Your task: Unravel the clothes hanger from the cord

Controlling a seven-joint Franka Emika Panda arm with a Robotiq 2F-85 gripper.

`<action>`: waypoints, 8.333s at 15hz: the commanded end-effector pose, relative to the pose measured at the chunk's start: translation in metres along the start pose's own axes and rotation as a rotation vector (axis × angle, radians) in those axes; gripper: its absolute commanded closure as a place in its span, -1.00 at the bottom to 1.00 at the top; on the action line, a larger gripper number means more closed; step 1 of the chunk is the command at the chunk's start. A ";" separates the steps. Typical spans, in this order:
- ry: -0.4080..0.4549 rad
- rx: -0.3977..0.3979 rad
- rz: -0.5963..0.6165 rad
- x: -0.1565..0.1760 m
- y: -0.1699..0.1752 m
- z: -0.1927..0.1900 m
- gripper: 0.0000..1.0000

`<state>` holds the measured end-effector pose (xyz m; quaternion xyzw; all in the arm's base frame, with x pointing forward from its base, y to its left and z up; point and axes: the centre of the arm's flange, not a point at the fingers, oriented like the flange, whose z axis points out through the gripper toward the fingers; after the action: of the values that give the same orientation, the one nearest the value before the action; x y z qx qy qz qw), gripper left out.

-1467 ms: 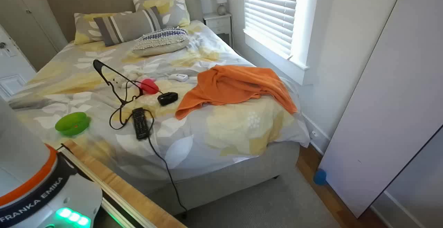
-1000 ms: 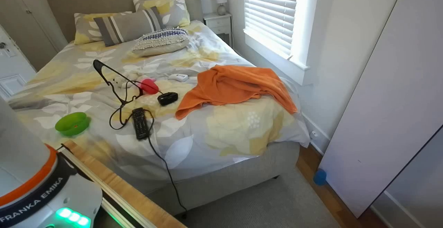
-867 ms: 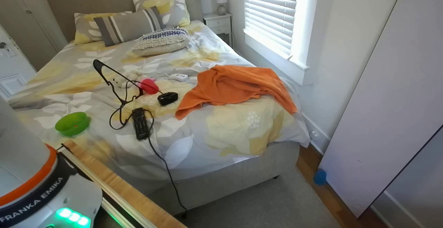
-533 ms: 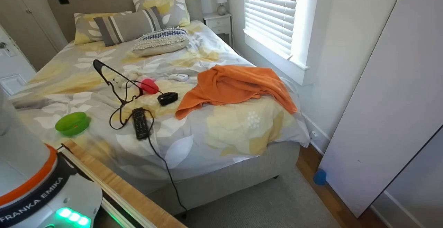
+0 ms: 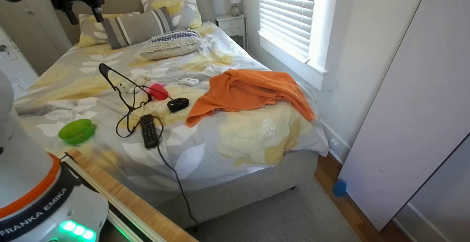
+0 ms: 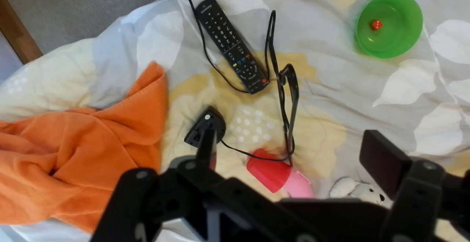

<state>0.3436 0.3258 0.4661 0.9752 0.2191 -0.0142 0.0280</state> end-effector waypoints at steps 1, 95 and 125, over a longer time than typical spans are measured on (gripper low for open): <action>-0.004 0.001 0.002 0.001 0.001 0.002 -1.00; -0.068 0.276 0.023 0.017 0.029 0.034 0.96; 0.389 -0.957 -0.017 0.160 0.008 0.106 0.85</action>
<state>0.4900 0.3799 0.3538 0.8360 0.2102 0.2691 0.4294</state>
